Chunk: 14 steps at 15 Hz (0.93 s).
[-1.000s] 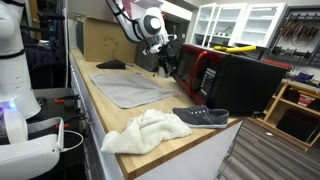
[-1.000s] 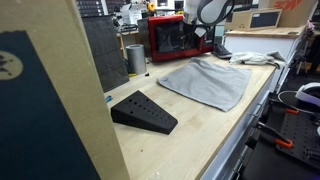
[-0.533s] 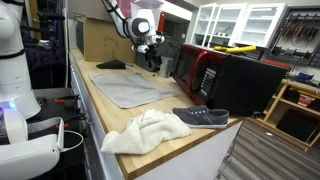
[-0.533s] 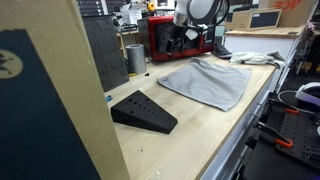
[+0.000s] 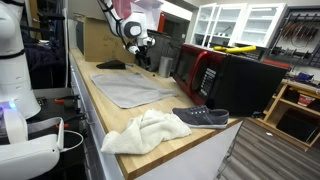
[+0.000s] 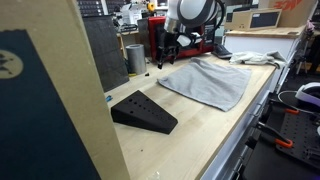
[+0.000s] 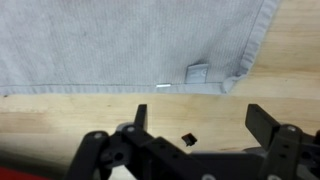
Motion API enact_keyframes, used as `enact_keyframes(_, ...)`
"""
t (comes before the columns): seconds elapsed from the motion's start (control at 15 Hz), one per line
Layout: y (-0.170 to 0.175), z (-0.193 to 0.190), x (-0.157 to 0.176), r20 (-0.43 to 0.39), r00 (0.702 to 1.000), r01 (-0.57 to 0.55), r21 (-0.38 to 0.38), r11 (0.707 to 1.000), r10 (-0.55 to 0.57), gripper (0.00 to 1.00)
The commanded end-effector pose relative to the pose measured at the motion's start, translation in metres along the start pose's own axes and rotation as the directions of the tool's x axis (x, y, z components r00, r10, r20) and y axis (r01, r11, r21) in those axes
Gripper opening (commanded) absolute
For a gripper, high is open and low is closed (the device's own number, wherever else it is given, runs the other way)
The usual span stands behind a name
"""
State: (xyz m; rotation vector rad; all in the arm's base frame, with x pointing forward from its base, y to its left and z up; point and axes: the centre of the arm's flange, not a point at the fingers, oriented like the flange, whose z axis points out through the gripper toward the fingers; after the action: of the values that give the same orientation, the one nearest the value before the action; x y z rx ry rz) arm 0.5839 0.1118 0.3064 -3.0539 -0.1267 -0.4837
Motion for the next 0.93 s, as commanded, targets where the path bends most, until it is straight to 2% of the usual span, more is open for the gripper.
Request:
enact_keyframes(0.0,-0.020,0.010,0.000,0.012,1.000,-0.010,0.041,0.999,0.010,1.00)
enact_keyframes(0.27,-0.035,0.012,0.000,0.001,1.000,0.013,0.069,0.998,-0.013,1.00)
enact_keyframes(0.4,-0.041,-0.001,0.001,0.000,1.000,0.025,0.045,0.999,-0.025,1.00)
enact_keyframes(0.67,-0.046,-0.051,-0.008,0.042,0.998,0.055,0.001,0.998,-0.055,1.00)
enact_keyframes(0.87,-0.043,-0.091,-0.019,0.107,0.993,0.055,-0.021,0.998,-0.052,1.00)
